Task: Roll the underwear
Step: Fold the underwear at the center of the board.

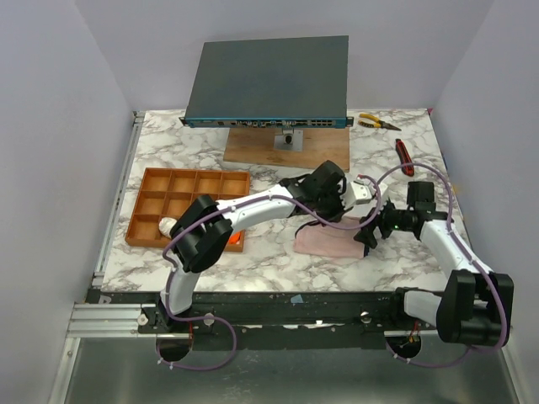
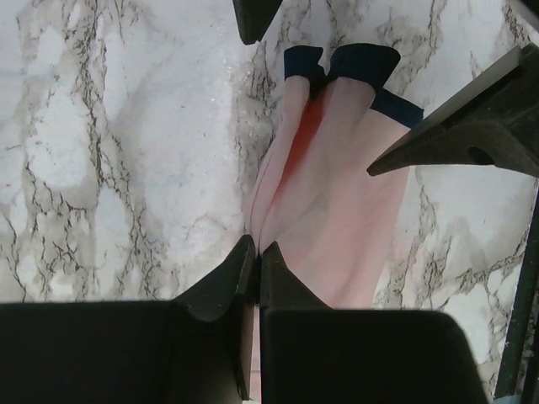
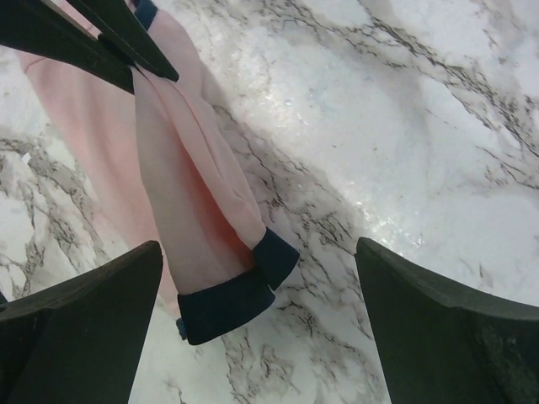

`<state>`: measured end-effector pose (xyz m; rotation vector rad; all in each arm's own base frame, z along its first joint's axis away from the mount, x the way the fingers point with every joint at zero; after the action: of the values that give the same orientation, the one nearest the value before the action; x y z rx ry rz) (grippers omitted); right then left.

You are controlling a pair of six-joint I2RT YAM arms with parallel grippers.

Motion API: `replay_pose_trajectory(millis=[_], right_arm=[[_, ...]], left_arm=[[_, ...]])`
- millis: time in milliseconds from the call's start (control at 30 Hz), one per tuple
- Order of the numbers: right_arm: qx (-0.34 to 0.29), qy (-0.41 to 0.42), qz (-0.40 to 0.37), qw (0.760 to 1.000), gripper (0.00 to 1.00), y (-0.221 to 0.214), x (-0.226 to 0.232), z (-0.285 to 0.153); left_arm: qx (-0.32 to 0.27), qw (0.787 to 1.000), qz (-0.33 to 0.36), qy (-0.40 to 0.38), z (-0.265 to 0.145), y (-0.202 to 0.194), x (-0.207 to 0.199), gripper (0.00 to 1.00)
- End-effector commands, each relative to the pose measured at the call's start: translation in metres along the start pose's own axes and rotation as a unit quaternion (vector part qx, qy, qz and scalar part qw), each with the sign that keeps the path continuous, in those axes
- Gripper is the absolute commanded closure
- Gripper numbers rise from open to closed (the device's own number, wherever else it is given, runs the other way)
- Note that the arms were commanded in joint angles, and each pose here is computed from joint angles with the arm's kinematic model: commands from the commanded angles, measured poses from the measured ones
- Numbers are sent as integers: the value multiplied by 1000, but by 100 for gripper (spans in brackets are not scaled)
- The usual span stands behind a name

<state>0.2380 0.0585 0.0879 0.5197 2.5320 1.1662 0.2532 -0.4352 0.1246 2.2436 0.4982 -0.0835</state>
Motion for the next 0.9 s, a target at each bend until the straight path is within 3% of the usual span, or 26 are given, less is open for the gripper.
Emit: replay_pose_trajectory(millis=[0,300,400,567,867], right_arm=[[-18,-65,-29,997,0,29,-26,-14],[29,6,-28,999,0,38,4,-43],[35,-22,-19,999,0,36,2,-46],[97,-63,1,993,0,6,-17,-38],[62,-30,40,997,0,-5,-30,-21]], left_arm=[[19,1000,-14,-1,14,-7,7,100],[25,999,-25,-13,20,-4,13,100],[28,999,-26,-17,24,-5,13,100],[35,999,-29,-20,29,-9,15,100],[29,999,-41,-11,24,-10,23,100]])
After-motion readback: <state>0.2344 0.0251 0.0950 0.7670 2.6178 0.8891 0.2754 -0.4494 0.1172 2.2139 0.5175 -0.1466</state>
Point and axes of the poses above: each gripper's point midway between its finger pads, its own z axis out along the fingers, its own x axis along the line the jaws close on, y = z × x, the point moved 3 cm from there along -z, back along the fingers, and after that the axes turned 15 degrees about -z, right-handed, at the moved point
